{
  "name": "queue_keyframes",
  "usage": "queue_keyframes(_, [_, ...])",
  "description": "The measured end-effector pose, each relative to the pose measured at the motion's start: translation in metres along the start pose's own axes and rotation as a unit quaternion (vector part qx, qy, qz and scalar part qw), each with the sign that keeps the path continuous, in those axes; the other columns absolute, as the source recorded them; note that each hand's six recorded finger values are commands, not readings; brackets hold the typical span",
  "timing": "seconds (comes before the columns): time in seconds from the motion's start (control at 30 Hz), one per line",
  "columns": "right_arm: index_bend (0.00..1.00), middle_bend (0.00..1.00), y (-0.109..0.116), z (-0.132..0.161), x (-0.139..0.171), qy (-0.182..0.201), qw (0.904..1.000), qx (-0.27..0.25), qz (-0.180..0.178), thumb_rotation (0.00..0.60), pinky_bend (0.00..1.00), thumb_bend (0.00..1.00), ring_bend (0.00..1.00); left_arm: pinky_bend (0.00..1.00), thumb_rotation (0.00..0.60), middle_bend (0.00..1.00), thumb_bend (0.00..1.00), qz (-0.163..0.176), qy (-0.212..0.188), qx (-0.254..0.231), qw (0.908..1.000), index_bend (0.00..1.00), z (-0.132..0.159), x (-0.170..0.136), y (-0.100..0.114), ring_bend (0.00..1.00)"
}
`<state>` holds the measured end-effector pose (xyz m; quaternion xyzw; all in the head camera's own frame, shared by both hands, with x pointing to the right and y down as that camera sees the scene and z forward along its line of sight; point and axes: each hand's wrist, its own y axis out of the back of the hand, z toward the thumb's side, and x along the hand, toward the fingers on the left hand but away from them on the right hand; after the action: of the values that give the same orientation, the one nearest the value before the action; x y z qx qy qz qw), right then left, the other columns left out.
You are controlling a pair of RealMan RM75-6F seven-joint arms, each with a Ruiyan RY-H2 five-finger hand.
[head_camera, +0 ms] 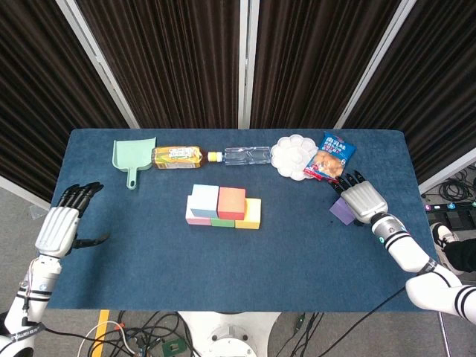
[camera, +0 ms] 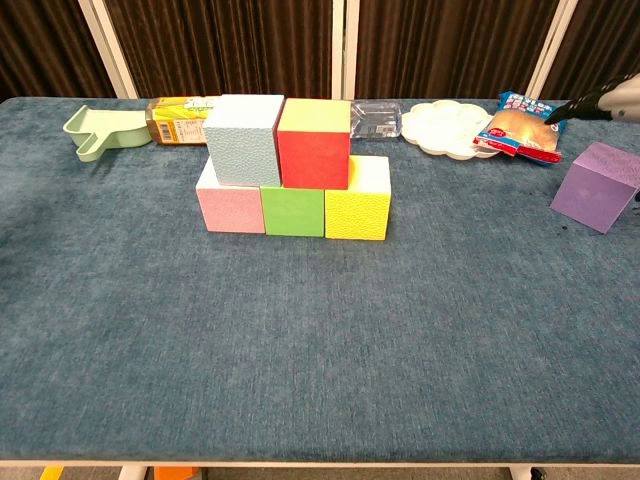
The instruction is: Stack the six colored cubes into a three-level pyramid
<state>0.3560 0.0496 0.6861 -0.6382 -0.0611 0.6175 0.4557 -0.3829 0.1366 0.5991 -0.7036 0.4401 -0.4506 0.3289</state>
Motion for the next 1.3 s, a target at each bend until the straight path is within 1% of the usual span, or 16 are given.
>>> queue_keyframes(0.07, [0.04,0.14,-0.003,0.002,-0.002,0.002,1.0,0.003,0.002,0.6,0.0,0.08,0.0,0.08,0.6,0.09,0.09,0.0,0.001,-0.001,1.0,0.13,-0.001,-0.001,-0.001,0.11])
queue_keyframes(0.17, [0.16,0.23,-0.004,0.004,-0.003,0.003,1.0,0.002,0.0,0.6,0.0,0.13,0.0,0.08,0.6,0.09,0.09,0.001,0.0,-0.003,1.0,0.13,-0.001,-0.002,-0.001,0.11])
queue_keyframes(0.2, [0.21,0.28,-0.004,0.005,-0.002,0.003,1.0,0.0,-0.002,0.6,0.0,0.16,0.0,0.08,0.6,0.09,0.09,0.002,0.0,-0.004,1.0,0.13,-0.001,-0.002,-0.001,0.11])
queue_keyframes(0.27, [0.26,0.33,-0.001,0.006,-0.002,0.002,0.9999,-0.005,-0.01,0.6,0.0,0.19,0.0,0.08,0.6,0.09,0.09,0.002,0.0,-0.004,1.0,0.13,-0.001,-0.003,-0.001,0.11])
queue_keyframes(0.43, [0.28,0.36,0.011,0.015,0.004,0.009,0.999,-0.034,-0.029,0.6,0.0,0.2,0.01,0.08,0.6,0.09,0.09,0.005,0.001,-0.008,1.0,0.13,-0.003,-0.004,-0.001,0.11])
queue_keyframes(0.57, [0.25,0.36,0.027,0.035,0.01,0.027,0.9963,-0.071,-0.042,0.6,0.0,0.2,0.01,0.08,0.6,0.09,0.09,0.005,0.0,-0.011,0.9999,0.13,-0.003,-0.005,-0.003,0.11])
queue_keyframes(0.67, [0.22,0.35,0.038,0.053,0.011,0.039,0.9945,-0.084,-0.048,0.6,0.0,0.19,0.01,0.08,0.6,0.09,0.09,0.004,0.0,-0.013,0.9999,0.13,-0.004,-0.006,-0.004,0.11])
queue_keyframes(0.77, [0.18,0.33,0.044,0.067,0.008,0.042,0.9945,-0.083,-0.049,0.6,0.0,0.18,0.0,0.08,0.6,0.09,0.09,0.005,-0.001,-0.015,0.9999,0.13,-0.005,-0.007,-0.003,0.11])
queue_keyframes(0.87, [0.11,0.29,0.049,0.083,0.003,0.042,0.9951,-0.073,-0.05,0.6,0.0,0.16,0.0,0.08,0.6,0.09,0.09,0.006,0.0,-0.018,0.9998,0.13,-0.007,-0.007,-0.002,0.11])
queue_keyframes(0.93, [0.04,0.22,0.049,0.092,0.0,0.04,0.9956,-0.07,-0.048,0.6,0.0,0.16,0.0,0.08,0.6,0.09,0.09,0.006,0.0,-0.019,0.9998,0.13,-0.008,-0.008,-0.003,0.11])
queue_keyframes(1.0, [0.0,0.13,0.049,0.103,-0.003,0.038,0.9957,-0.074,-0.04,0.6,0.0,0.15,0.0,0.08,0.6,0.09,0.09,0.006,0.0,-0.02,0.9998,0.13,-0.009,-0.008,-0.003,0.11])
queue_keyframes(1.03, [0.0,0.09,0.049,0.109,-0.004,0.039,0.9955,-0.078,-0.035,0.6,0.0,0.13,0.0,0.08,0.6,0.09,0.09,0.006,0.001,-0.021,0.9998,0.13,-0.009,-0.008,-0.003,0.11])
queue_keyframes(1.13, [0.0,0.03,0.05,0.124,-0.004,0.05,0.9942,-0.092,-0.024,0.6,0.0,0.08,0.0,0.08,0.6,0.09,0.09,0.009,0.002,-0.023,0.9997,0.13,-0.011,-0.008,-0.003,0.11])
queue_keyframes(1.3, [0.0,0.01,0.056,0.12,0.0,0.057,0.9938,-0.093,-0.025,0.6,0.0,0.02,0.0,0.08,0.6,0.09,0.09,0.009,0.002,-0.021,0.9997,0.13,-0.01,-0.007,-0.002,0.11])
